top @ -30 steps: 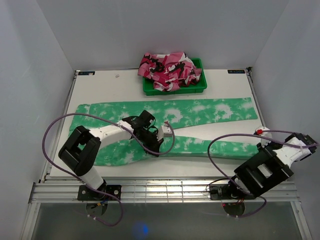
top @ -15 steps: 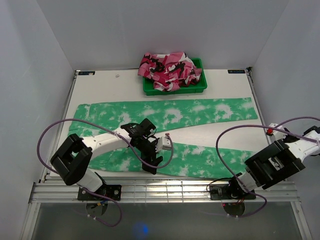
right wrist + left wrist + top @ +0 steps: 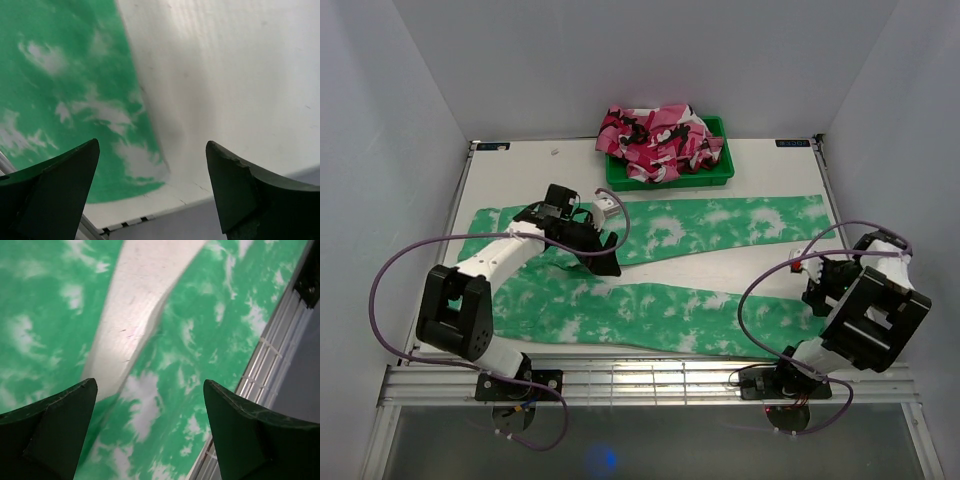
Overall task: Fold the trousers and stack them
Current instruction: Flatten the trousers out
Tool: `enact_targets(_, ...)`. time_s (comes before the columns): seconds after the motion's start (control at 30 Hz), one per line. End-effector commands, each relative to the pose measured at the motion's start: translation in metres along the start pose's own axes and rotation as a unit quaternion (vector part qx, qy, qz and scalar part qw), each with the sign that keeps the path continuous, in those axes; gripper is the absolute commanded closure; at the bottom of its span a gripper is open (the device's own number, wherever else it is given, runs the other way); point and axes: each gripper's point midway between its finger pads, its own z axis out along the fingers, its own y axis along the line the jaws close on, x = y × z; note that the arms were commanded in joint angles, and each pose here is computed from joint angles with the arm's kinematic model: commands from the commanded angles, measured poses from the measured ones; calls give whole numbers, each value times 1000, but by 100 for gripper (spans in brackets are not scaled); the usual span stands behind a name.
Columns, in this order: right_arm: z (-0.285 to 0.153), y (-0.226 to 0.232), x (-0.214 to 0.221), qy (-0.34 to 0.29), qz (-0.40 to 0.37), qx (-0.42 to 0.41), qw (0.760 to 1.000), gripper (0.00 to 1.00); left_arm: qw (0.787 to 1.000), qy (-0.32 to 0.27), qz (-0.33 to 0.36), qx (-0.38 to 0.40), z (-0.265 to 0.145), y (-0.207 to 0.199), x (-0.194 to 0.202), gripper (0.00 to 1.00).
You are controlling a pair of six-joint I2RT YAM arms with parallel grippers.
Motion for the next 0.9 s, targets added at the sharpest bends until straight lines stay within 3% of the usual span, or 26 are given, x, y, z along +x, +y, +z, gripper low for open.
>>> enact_targets(0.0, 19, 13, 11, 53, -28, 7, 998, 11, 999, -24, -19, -27, -24, 7, -11, 2)
enact_targets(0.1, 31, 12, 15, 75, -47, 19, 996, 39, 995, -21, -54, -77, -47, 27, 4, 2)
enact_targets(0.13, 30, 7, 15, 79, -48, 30, 995, 56, 992, -20, -81, -98, -60, 39, 14, 2)
enact_targets(0.23, 17, -29, 11, 85, -39, 82, 992, 92, 980, -26, -129, -149, -94, 65, 43, 2)
enact_targets(0.43, -28, -104, -6, 68, -22, 170, 983, 92, 954, -24, -173, -241, -155, 99, 101, 3)
enact_targets(0.47, -25, -101, -8, 67, -23, 161, 984, 86, 952, -16, -176, -250, -158, 102, 109, 3)
enact_targets(0.5, -21, -97, -8, 71, -23, 152, 986, 74, 950, -6, -183, -253, -157, 103, 122, 3)
enact_targets(0.53, -19, -93, -3, 92, -24, 146, 985, 37, 947, -1, -181, -264, -161, 108, 131, 3)
enact_targets(0.57, -9, -81, -2, 97, -24, 135, 986, 13, 944, 9, -184, -273, -162, 111, 139, 3)
enact_targets(0.6, -9, -81, -1, 102, -27, 143, 984, 2, 943, 19, -190, -272, -159, 109, 151, 3)
enact_targets(0.7, -10, -74, -5, 91, -16, 145, 985, 5, 937, 48, -184, -293, -159, 115, 172, 3)
enact_targets(0.77, -6, -53, -9, 79, 5, 99, 992, 17, 934, 71, -191, -295, -154, 116, 192, 4)
enact_targets(0.87, 10, -26, -2, 82, 34, 43, 995, 27, 927, 104, -200, -301, -152, 124, 217, 6)
